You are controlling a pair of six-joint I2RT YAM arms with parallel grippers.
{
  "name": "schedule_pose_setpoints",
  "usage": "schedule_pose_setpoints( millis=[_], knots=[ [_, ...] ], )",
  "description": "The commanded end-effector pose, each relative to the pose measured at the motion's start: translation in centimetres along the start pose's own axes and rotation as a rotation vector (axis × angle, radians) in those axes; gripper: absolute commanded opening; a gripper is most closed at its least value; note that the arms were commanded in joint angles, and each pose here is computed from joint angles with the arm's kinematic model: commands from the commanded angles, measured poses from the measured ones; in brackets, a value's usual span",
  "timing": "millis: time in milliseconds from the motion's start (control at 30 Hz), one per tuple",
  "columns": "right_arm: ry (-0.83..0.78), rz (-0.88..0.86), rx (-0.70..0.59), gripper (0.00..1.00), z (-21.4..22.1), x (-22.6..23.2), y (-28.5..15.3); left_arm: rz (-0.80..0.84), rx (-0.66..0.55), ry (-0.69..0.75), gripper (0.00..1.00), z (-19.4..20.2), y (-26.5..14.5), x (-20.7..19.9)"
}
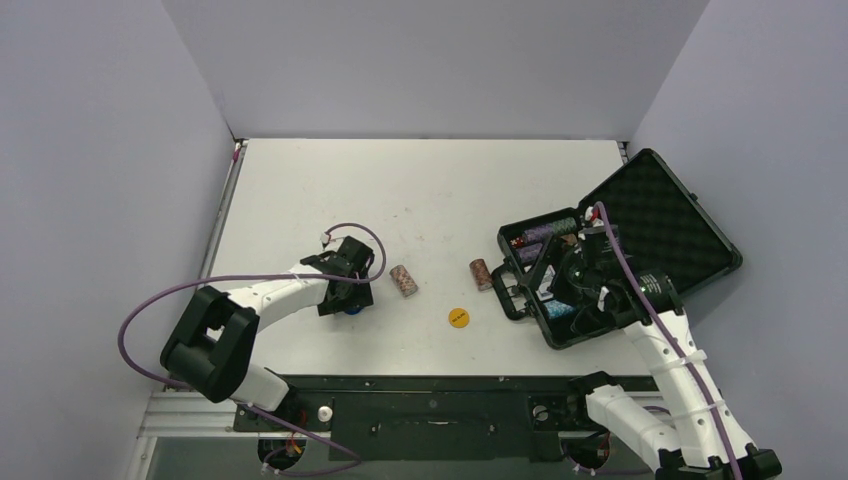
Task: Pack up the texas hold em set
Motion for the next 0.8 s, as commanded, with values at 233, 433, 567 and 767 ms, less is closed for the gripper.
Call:
schedule_pose_setpoints(
  millis=[233,433,567,767],
  knots=[
    [0.055,-0.17,-0.068,0.82,-2.5,3.6,-2.7,0.044,0.005,-0.002,0.61,0.6,1.3,-0.4],
    [0.064,-0.176,-0.074,0.82,-2.4,3.7,-3.1,0.062,0.003,0.005,0.53,0.6,1.3,-0.7],
    [0.088,-0.174,-0.068,0.82,-1.7,3.4,-3.0,0.067,0.003,0.008,0.49,0.7,1.4,-0.6],
    [0.117,-0.178,-0.071,0.82,-0.6,3.0,-3.1,0.088,0.003,0.012,0.41,0.9,1.3,-0.8]
  ],
)
Point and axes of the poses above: each gripper's point midway between its finger pads, its own y axis out along the fingers, its own x axis along the line the jaws close on, z = x × y, the point moved 3 cm from there along -y, back along the fingers, and after that the axes turned 11 degrees about -y, right-handed, at the moved point
